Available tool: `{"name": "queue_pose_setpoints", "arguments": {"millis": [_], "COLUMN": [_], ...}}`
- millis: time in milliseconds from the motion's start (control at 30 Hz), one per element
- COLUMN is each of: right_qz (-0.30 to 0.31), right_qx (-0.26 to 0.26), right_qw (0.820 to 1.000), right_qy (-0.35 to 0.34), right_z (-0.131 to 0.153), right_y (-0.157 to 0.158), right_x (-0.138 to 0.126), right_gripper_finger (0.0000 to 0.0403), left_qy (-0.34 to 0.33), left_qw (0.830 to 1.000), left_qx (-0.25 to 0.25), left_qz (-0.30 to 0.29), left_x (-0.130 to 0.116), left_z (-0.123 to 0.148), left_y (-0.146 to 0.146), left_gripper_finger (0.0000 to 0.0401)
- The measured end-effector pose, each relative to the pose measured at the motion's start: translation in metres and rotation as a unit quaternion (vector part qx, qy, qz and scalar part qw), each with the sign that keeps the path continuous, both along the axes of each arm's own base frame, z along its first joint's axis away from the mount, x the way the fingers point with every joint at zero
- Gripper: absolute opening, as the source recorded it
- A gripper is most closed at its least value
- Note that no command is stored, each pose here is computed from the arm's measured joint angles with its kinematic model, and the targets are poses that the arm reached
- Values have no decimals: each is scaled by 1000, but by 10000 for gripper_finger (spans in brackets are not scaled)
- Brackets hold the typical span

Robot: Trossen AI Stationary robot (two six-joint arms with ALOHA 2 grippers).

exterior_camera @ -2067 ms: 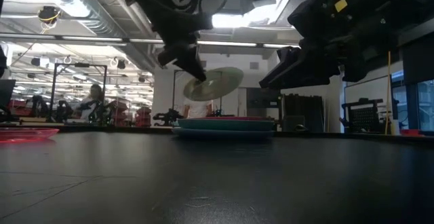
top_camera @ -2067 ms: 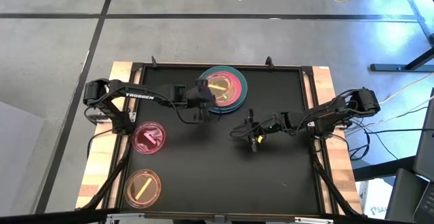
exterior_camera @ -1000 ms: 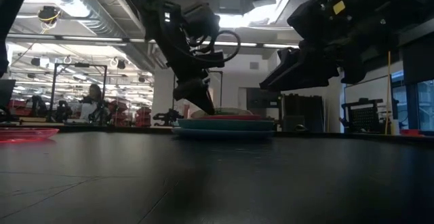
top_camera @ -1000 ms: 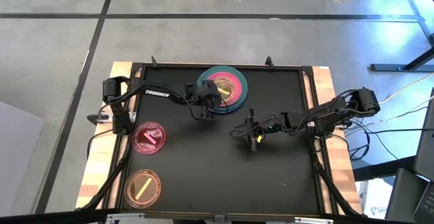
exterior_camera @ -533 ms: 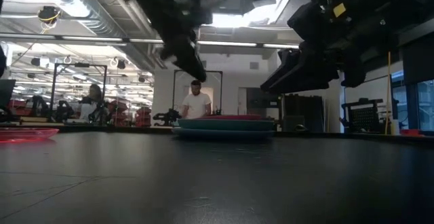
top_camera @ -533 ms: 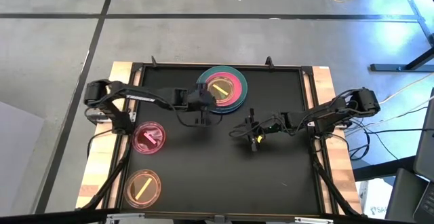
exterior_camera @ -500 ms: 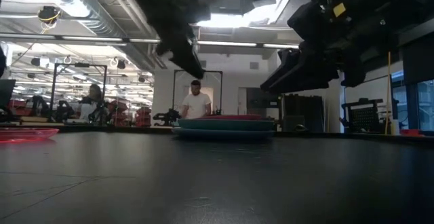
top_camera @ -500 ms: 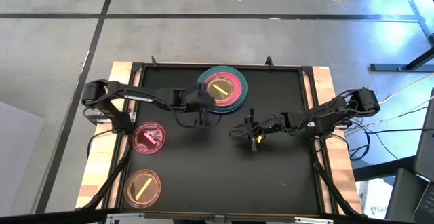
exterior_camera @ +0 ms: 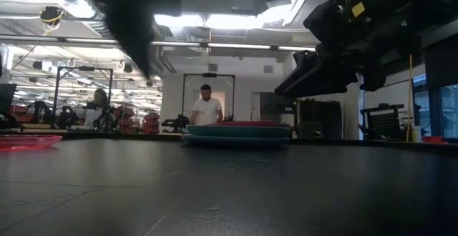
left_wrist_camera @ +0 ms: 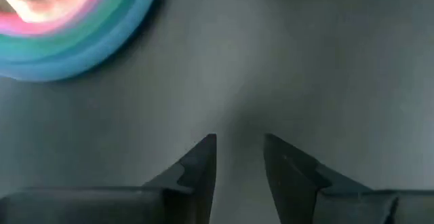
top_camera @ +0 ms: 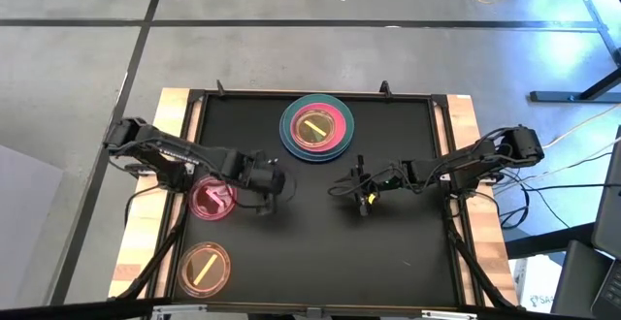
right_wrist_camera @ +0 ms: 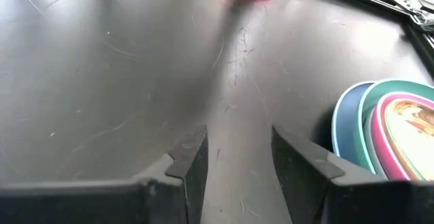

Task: Stack plastic plates
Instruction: Stack the light pink plate on top of the stacked orange plate

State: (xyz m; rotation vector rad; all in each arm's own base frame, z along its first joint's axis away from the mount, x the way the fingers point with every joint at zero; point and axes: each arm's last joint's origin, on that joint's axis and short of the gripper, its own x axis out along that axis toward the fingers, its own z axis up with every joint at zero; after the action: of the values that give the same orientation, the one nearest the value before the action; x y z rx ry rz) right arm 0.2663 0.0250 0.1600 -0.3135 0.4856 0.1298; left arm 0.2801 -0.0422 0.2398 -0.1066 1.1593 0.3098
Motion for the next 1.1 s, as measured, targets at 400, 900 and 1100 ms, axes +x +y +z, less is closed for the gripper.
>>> {"name": "queue_pose_setpoints", "arguments": {"millis": [400, 900, 1100], "right_qz": [0, -3, -3], "right_qx": [0, 7, 6], "right_qw": [1000, 1000, 1000], "right_qy": [0, -13, -11], "right_z": [0, 2, 2], "right_y": [0, 0, 0], "right_x": [0, 1, 1], "right_gripper_finger": [152, 152, 152], "left_qy": [68, 173, 161], "left_qw": [983, 943, 945], "left_qx": [-55, -85, -93], "left_qz": [164, 270, 269], "left_x": [-40, -82, -85], "left_z": [-11, -83, -96], "left_y": [-57, -47, -44], "left_gripper_finger": [115, 115, 115]}}
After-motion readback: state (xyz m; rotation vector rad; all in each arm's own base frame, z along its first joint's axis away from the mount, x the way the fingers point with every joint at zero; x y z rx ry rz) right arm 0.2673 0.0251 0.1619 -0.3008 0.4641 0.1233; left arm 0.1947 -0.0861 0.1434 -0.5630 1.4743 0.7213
